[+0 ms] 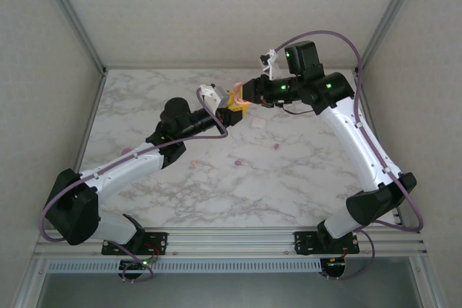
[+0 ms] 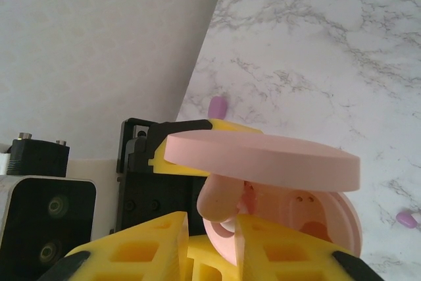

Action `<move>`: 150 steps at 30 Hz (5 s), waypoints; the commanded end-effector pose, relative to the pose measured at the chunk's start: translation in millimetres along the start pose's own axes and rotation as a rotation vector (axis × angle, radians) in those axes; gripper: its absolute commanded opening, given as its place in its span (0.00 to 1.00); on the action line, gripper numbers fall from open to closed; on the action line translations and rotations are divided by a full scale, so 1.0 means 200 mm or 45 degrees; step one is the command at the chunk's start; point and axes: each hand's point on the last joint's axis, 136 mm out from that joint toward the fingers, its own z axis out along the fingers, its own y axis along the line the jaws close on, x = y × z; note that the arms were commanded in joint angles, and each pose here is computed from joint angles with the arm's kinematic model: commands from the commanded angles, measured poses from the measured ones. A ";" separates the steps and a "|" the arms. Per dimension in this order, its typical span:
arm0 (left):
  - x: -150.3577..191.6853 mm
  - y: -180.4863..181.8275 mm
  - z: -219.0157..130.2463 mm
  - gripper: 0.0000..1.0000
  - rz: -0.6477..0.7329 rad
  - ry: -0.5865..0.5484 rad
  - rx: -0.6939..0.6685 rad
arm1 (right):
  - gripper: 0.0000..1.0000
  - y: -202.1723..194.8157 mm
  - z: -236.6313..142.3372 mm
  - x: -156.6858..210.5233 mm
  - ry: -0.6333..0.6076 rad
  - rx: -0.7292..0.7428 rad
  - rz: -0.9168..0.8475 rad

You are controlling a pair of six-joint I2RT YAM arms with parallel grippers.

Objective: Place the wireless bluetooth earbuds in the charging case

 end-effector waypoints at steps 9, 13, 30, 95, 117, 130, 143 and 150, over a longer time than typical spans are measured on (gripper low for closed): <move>-0.24 -0.02 -0.01 0.20 0.078 -0.161 0.005 | 0.33 0.01 -0.04 -0.09 -0.110 0.050 0.016; -0.24 -0.02 -0.01 0.20 0.077 -0.158 0.012 | 0.33 -0.01 -0.03 -0.11 -0.119 0.079 0.025; -0.24 -0.02 0.00 0.20 0.081 -0.146 0.007 | 0.31 -0.02 0.05 -0.09 -0.053 0.177 -0.005; -0.45 0.29 -0.78 0.19 0.077 -0.054 -0.619 | 0.38 -0.69 1.47 0.85 0.920 0.317 -0.180; -0.42 0.30 -0.75 0.19 0.044 -0.048 -0.604 | 0.36 -0.70 1.55 0.99 1.032 0.340 -0.258; -0.42 0.30 -0.74 0.19 0.028 -0.045 -0.594 | 0.29 -0.69 1.60 1.03 1.015 0.412 -0.299; -0.41 0.31 -0.72 0.19 0.021 -0.034 -0.593 | 0.18 -0.66 1.49 0.83 0.832 0.524 -0.224; -0.37 0.32 -0.69 0.19 0.010 -0.003 -0.578 | 0.18 -0.68 1.23 0.64 0.635 0.523 -0.103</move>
